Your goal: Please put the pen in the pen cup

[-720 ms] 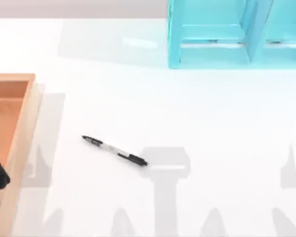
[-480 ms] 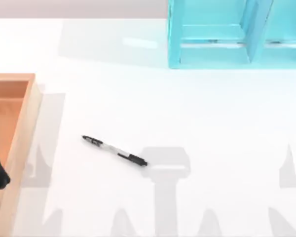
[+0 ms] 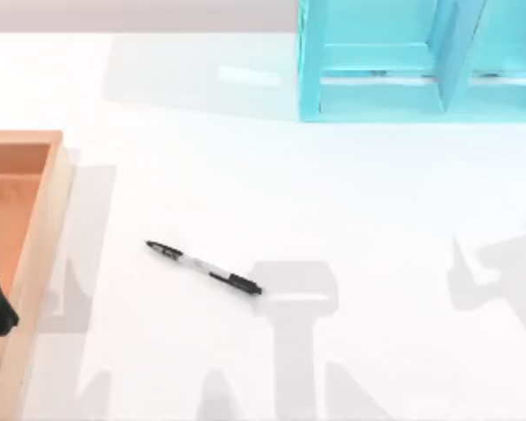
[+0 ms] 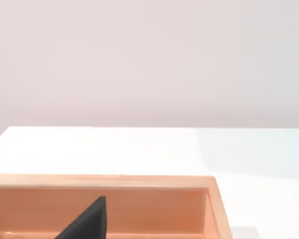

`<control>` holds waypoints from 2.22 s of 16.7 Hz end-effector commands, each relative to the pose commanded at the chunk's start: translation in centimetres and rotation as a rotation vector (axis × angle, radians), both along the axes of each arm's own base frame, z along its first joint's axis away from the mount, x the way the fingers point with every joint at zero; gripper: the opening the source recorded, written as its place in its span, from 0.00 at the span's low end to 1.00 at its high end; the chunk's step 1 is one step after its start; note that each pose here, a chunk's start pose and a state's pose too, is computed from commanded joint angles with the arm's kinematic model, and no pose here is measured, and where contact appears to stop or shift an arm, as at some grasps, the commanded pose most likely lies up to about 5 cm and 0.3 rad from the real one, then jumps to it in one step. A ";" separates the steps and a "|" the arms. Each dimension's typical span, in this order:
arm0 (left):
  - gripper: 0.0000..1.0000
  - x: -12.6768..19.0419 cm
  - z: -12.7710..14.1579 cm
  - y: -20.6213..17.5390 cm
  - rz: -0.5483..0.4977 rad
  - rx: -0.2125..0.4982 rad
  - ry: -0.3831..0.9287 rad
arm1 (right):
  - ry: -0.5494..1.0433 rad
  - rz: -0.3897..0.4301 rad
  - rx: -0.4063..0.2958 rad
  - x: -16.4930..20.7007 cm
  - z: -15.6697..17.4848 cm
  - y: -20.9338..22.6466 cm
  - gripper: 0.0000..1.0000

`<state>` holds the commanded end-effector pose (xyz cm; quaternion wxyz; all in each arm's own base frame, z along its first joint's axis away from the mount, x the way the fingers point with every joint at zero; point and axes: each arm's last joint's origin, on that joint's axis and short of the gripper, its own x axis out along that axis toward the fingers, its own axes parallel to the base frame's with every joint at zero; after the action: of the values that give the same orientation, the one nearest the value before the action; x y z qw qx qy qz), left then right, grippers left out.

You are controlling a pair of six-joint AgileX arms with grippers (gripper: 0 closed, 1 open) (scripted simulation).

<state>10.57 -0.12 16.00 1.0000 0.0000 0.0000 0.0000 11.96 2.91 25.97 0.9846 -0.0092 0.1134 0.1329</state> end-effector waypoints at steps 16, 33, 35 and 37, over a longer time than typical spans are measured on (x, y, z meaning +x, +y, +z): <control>1.00 0.0 0.0 0.0 0.000 0.000 0.000 | 0.684 0.544 -0.496 13.9 8.9 26.9 1.00; 1.00 0.0 0.0 0.0 0.000 0.000 0.000 | 0.891 0.515 -1.051 16.5 -8.0 39.4 1.00; 1.00 0.0 0.0 0.0 0.000 0.000 0.000 | 0.892 0.512 -1.057 16.6 -8.2 39.4 1.00; 1.00 0.0 0.0 0.0 0.000 0.000 0.000 | 0.892 0.512 -1.057 16.6 -8.2 39.4 1.00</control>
<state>10.57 -0.12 16.00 1.0000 0.0000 0.0000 0.0000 28.55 42.27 17.78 0.6471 -0.4536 0.5464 0.2774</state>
